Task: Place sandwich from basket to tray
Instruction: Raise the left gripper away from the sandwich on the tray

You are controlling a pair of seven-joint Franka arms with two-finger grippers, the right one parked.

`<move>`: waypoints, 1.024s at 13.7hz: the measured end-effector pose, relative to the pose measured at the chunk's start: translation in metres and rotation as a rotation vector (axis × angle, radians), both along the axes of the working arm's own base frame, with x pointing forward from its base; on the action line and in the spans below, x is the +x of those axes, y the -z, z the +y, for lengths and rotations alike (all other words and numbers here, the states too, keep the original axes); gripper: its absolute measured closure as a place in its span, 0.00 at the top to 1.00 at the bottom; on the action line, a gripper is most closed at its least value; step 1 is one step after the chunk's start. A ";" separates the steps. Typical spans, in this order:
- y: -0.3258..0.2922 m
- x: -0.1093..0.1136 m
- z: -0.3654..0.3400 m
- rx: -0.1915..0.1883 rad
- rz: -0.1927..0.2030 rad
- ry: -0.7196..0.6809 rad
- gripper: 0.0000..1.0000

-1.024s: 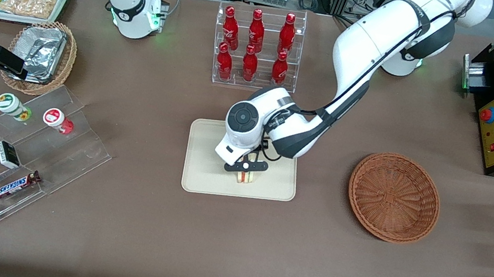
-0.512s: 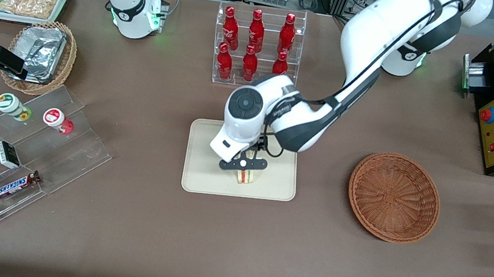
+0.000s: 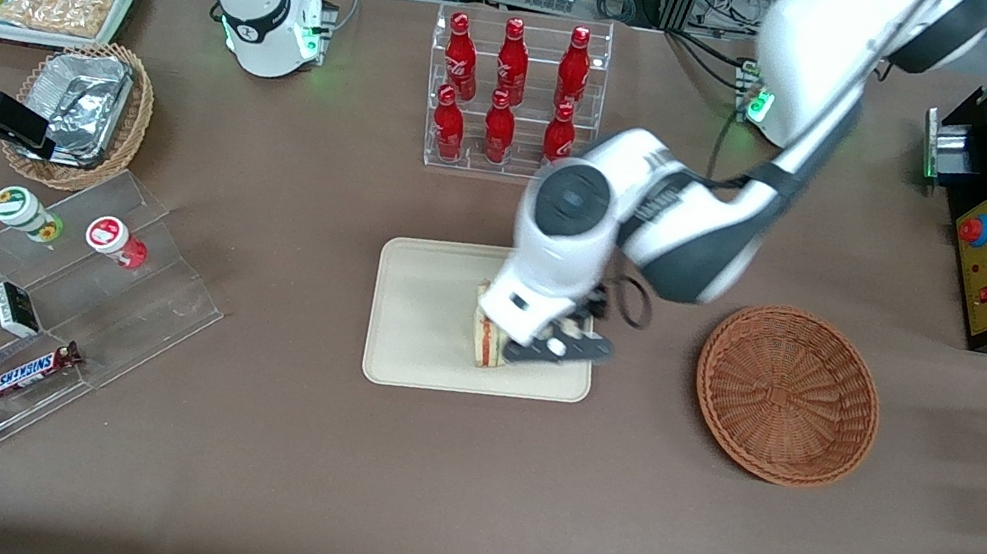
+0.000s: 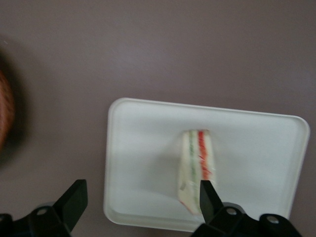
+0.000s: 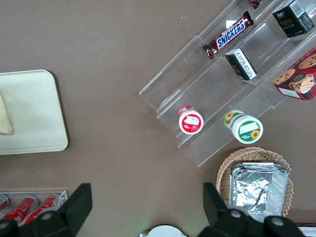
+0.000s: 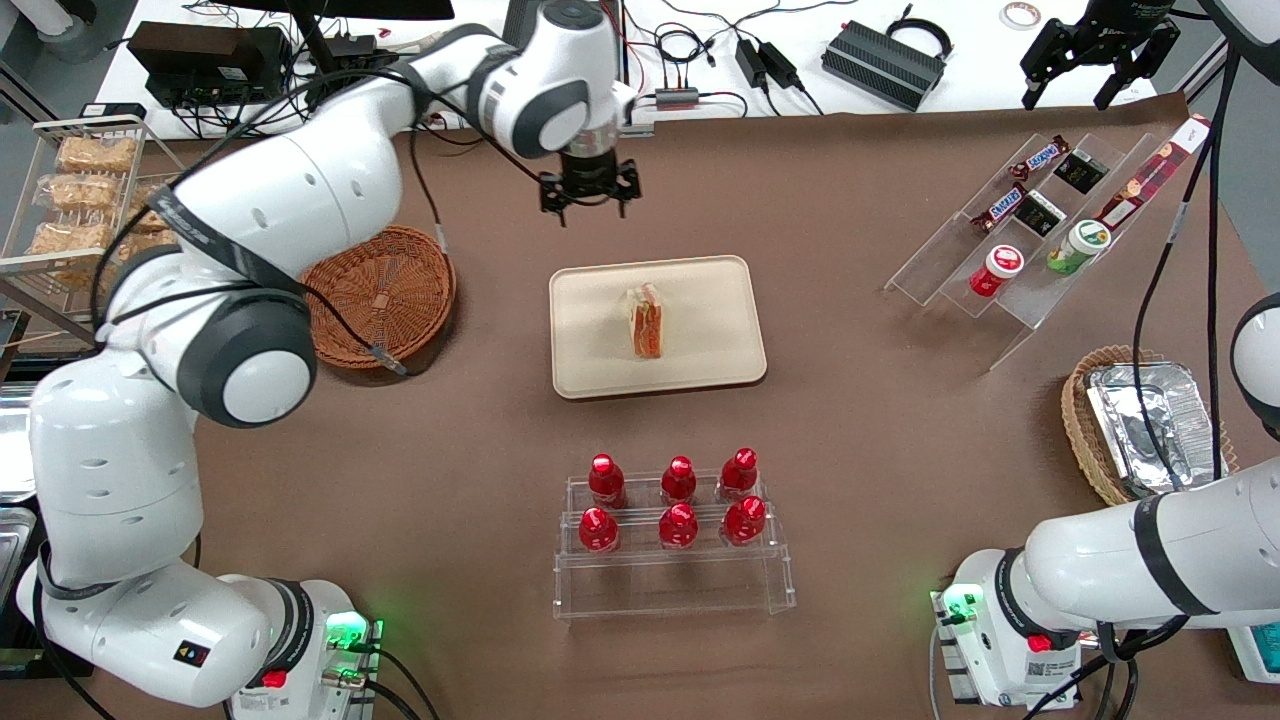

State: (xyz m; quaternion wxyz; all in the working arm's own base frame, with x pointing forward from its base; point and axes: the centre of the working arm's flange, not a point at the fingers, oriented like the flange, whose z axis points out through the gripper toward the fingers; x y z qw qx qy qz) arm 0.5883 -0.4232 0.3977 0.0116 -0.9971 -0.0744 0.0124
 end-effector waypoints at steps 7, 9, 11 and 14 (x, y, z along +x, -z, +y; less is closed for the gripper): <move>-0.032 0.031 0.134 -0.020 0.033 0.089 1.00; -0.041 0.028 0.156 -0.006 0.032 0.099 1.00; -0.051 0.021 0.184 0.014 0.042 0.128 1.00; -0.072 0.003 0.237 0.028 0.052 0.180 1.00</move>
